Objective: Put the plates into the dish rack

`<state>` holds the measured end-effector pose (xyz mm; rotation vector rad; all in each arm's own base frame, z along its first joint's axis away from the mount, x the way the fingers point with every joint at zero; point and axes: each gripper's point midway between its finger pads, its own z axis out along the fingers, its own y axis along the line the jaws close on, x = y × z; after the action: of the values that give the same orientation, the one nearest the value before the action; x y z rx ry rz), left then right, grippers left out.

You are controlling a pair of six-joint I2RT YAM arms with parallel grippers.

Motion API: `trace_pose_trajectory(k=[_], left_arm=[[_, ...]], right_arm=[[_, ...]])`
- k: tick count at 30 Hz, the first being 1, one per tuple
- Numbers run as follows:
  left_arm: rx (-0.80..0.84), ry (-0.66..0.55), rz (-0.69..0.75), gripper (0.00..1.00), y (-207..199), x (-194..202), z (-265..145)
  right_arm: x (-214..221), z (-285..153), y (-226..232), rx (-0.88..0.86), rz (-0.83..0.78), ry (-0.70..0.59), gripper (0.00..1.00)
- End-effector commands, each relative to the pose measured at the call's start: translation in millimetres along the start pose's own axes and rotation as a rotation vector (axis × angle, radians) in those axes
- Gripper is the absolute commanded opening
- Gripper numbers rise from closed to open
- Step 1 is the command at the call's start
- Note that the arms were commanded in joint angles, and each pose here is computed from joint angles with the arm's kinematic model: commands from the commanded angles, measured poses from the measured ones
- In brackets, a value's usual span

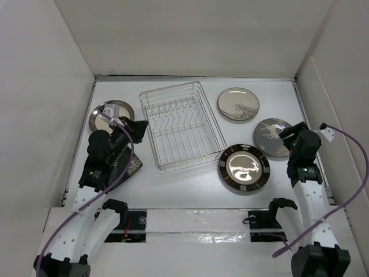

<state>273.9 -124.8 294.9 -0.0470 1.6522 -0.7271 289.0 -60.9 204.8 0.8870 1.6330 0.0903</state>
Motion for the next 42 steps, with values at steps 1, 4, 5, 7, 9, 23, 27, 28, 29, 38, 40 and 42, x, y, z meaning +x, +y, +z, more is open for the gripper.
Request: trace_pose_trajectory(k=[1, 4, 5, 7, 9, 23, 27, 28, 29, 38, 40, 42], left_arm=[[0.053, -0.028, 0.031, 0.00, -12, -8, 0], [0.067, -0.019, 0.033, 0.08, -16, -5, -1], [0.065, -0.018, 0.032, 0.14, -15, -5, -1], [0.077, -0.012, 0.032, 0.29, -19, -4, 1], [0.096, 0.015, 0.041, 0.36, -25, 2, 3], [0.099, 0.022, 0.055, 0.42, -29, 4, 4], [0.103, 0.013, 0.055, 0.42, -30, 3, 1], [0.099, 0.009, 0.057, 0.42, -30, 1, 2], [0.093, 0.017, 0.056, 0.42, -28, 3, 4], [0.082, 0.004, 0.061, 0.42, -27, 0, 2], [0.074, -0.014, 0.067, 0.42, -26, -4, -1], [0.067, -0.030, 0.074, 0.42, -26, -9, -3]], right_arm=[[2, 8, -12, 0.019, 0.038, 0.035, 0.69], [5, 11, -34, 0.061, 0.107, -0.003, 0.70], [13, 14, -50, 0.119, 0.119, -0.003, 0.72], [21, 19, -76, 0.222, 0.134, 0.018, 0.72], [45, 26, -93, 0.251, 0.158, 0.102, 0.72], [75, 58, -121, 0.181, 0.419, 0.190, 0.68], [86, 68, -119, 0.151, 0.456, 0.221, 0.61], [86, 69, -121, 0.148, 0.471, 0.220, 0.59], [87, 70, -119, 0.142, 0.497, 0.224, 0.58], [86, 86, -116, 0.108, 0.569, 0.224, 0.52], [85, 90, -114, 0.103, 0.578, 0.236, 0.51], [87, 90, -117, 0.122, 0.564, 0.248, 0.50]])
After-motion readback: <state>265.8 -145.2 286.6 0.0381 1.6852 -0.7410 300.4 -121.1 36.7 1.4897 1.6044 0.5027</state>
